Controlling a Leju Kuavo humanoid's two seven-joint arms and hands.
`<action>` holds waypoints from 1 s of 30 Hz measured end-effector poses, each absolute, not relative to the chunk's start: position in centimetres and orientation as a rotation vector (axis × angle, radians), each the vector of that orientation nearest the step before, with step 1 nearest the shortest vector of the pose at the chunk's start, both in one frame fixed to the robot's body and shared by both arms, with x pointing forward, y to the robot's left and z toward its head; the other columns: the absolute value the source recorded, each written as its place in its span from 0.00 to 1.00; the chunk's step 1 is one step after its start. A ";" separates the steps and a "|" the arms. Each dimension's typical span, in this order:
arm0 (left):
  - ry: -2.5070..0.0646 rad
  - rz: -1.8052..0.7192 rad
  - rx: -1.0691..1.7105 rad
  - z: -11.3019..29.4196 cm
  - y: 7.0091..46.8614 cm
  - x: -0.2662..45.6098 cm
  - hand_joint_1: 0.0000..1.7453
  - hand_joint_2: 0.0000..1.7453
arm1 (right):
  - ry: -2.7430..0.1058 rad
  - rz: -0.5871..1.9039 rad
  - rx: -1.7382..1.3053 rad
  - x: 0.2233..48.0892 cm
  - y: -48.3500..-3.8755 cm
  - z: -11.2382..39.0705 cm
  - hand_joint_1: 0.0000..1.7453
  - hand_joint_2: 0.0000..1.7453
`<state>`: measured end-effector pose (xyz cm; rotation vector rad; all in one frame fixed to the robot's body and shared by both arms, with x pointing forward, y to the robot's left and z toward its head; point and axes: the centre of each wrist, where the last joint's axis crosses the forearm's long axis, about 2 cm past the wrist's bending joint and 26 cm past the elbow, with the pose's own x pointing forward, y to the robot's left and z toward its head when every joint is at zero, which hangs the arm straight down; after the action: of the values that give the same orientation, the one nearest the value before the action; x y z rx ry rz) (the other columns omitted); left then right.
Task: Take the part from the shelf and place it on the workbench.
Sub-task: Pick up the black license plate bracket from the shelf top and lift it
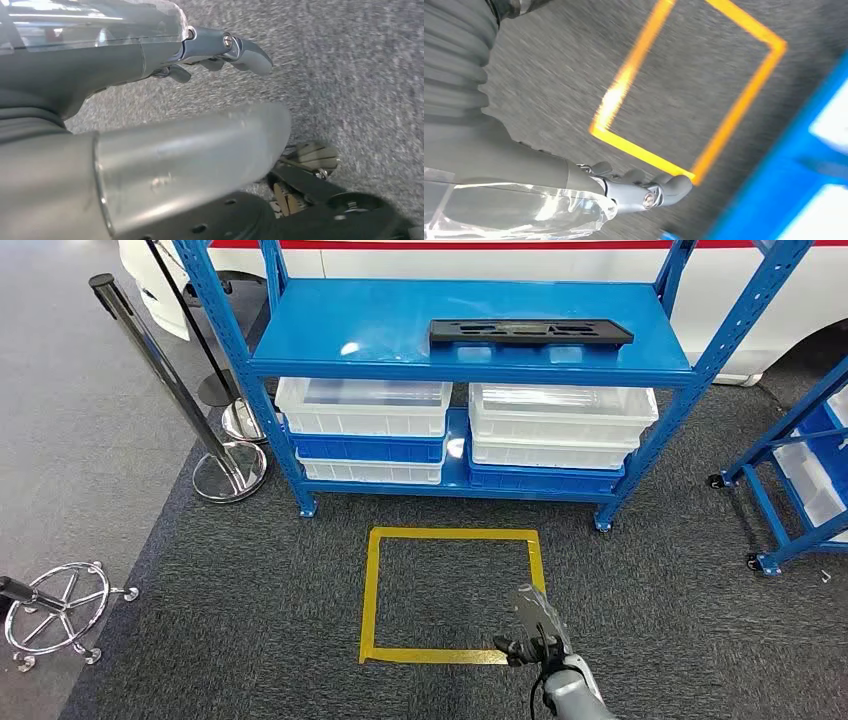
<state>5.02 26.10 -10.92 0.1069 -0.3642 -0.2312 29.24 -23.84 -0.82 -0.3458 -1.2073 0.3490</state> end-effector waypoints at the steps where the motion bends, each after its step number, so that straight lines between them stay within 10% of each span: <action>1: -0.366 -0.234 0.106 -10.9 26.1 5.1 0.00 0.00 | -1.223 0.361 -0.353 29.6 -23.7 -0.5 0.00 1.00; 30: -0.437 -0.395 0.068 -9.9 24.3 9.9 0.00 0.00 | -1.635 0.816 -1.257 41.0 -22.6 15.3 0.00 1.00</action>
<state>9.93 24.28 -9.95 0.0682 -0.4375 -0.3953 40.98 -22.57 15.32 -1.2566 -1.6345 0.8164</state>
